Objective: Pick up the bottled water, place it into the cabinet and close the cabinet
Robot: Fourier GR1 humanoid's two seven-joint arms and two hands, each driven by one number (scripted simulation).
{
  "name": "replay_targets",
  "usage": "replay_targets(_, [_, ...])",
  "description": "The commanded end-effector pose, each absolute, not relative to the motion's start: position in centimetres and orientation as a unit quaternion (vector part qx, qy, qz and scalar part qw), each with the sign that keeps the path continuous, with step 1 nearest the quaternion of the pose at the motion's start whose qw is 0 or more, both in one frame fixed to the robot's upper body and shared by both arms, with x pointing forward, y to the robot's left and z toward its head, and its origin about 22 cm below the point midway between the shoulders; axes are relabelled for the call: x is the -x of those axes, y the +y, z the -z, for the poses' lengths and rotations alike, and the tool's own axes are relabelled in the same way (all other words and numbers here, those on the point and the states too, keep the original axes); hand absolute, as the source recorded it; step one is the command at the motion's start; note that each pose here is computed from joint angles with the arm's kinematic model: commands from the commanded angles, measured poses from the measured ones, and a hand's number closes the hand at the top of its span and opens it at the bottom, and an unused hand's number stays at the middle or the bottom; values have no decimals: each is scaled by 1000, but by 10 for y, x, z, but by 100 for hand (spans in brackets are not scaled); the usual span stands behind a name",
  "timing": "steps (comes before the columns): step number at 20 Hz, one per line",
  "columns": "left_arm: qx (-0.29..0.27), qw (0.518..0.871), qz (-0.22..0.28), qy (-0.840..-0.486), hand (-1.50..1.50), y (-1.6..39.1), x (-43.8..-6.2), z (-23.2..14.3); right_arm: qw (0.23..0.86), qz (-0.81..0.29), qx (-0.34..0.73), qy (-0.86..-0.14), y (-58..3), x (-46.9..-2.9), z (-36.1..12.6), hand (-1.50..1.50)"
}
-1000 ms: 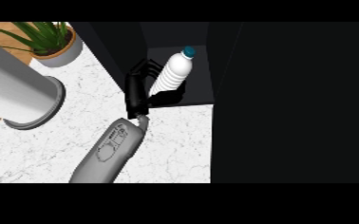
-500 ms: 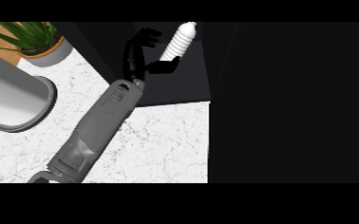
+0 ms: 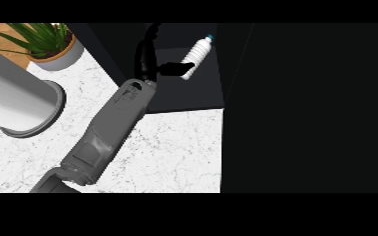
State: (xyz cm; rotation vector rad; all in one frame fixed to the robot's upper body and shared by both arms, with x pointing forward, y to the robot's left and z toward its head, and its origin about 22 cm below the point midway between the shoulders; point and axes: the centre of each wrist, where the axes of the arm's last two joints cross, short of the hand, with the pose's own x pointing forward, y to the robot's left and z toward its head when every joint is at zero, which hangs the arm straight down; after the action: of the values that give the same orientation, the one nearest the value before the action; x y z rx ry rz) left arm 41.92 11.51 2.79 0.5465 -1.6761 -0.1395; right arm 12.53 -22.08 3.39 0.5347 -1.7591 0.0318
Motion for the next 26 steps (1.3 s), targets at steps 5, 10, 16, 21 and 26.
replay_targets(5, [-250, 619, 40, -743, -150, 145, -431, -29, 602, -13, -226, -766, -222, -115, -36, -150])
replay_targets(10, [-165, 603, 14, -780, -150, 142, -433, -36, 605, -16, -221, -765, -234, -116, -41, -150])
replay_targets(16, [-56, 573, -14, -817, -150, 145, -424, -22, 610, -12, -213, -764, -232, -116, -39, -150])
replay_targets(21, [-19, 564, -15, -825, -150, 131, -424, -35, 615, -15, -203, -762, -236, -112, -44, -150])
replay_targets(26, [12, 558, -27, -829, -150, 141, -414, -22, 612, -10, -202, -764, -213, -112, -39, -150])
